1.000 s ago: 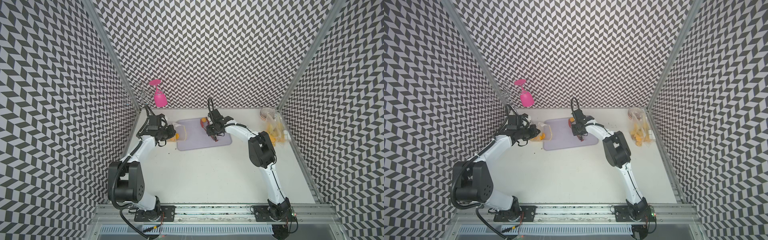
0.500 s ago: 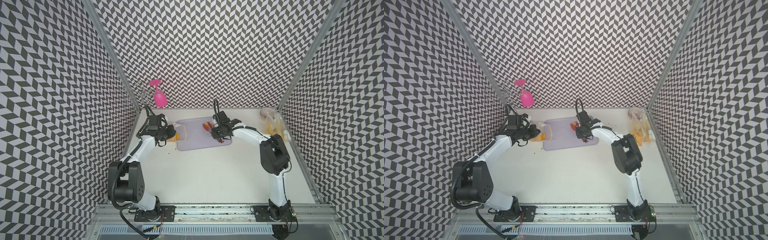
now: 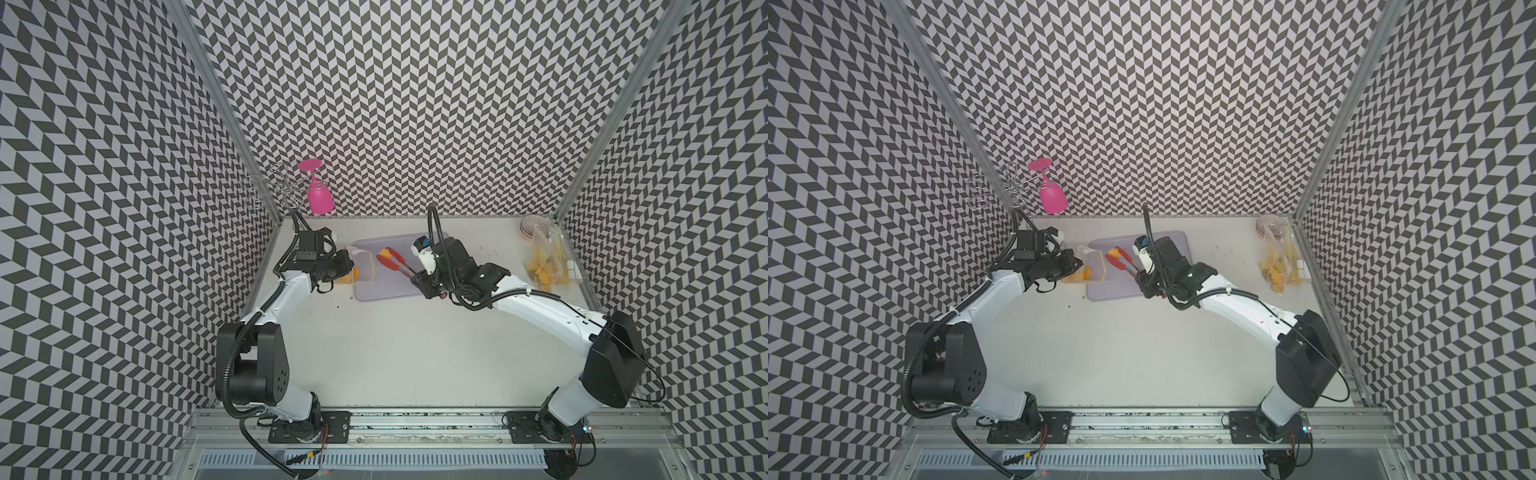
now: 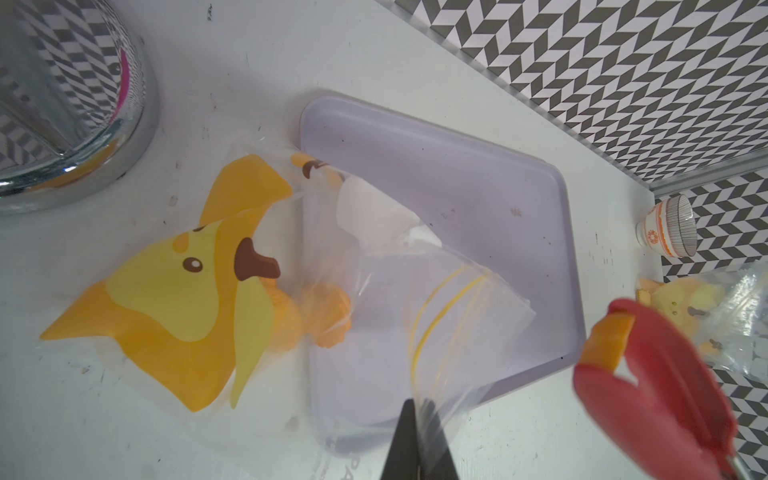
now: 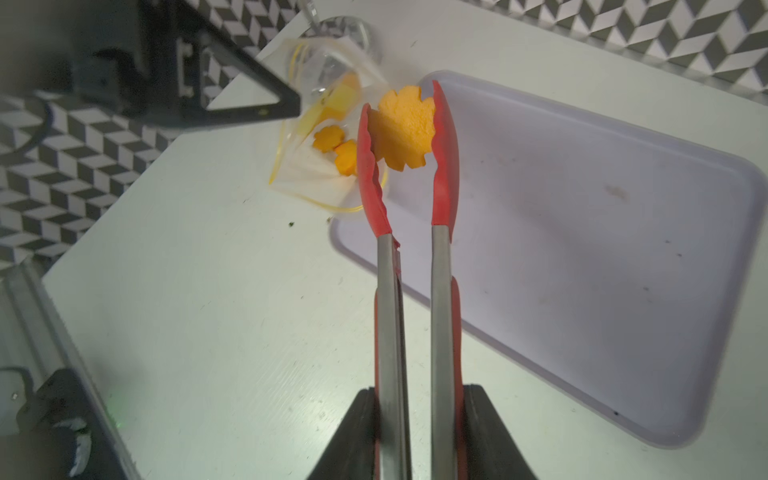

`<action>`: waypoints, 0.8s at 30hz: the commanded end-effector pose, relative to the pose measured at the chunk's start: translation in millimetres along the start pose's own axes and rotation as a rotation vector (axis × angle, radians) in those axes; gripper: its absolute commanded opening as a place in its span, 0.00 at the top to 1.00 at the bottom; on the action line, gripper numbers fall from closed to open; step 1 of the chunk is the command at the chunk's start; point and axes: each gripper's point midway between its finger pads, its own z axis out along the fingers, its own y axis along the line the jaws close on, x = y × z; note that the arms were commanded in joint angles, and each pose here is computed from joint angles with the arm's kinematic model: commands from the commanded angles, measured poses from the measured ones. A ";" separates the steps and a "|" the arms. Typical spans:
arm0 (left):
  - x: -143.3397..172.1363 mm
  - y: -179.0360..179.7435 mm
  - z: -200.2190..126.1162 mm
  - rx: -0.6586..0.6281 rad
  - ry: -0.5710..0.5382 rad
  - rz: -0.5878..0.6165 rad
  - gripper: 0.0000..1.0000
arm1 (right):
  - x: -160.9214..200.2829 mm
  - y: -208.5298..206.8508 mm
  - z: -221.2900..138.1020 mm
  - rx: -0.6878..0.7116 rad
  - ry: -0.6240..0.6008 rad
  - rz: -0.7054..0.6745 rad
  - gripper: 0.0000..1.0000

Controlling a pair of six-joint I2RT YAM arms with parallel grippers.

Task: Put the cookies into a resealable bag to prevent moisture
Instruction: Place the cookie in the ziploc bag.

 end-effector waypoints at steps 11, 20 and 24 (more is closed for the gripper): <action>-5.1 -13.5 -4.8 0.039 -0.030 0.040 1.00 | -18.2 11.0 54.8 0.015 -0.006 -0.056 0.71; -4.4 -13.9 -4.5 0.041 -0.028 0.040 1.00 | -19.5 20.9 87.4 -0.035 0.047 -0.061 0.69; -4.3 -14.0 -4.5 0.041 -0.028 0.041 1.00 | -28.8 28.1 83.3 -0.068 0.025 -0.063 0.61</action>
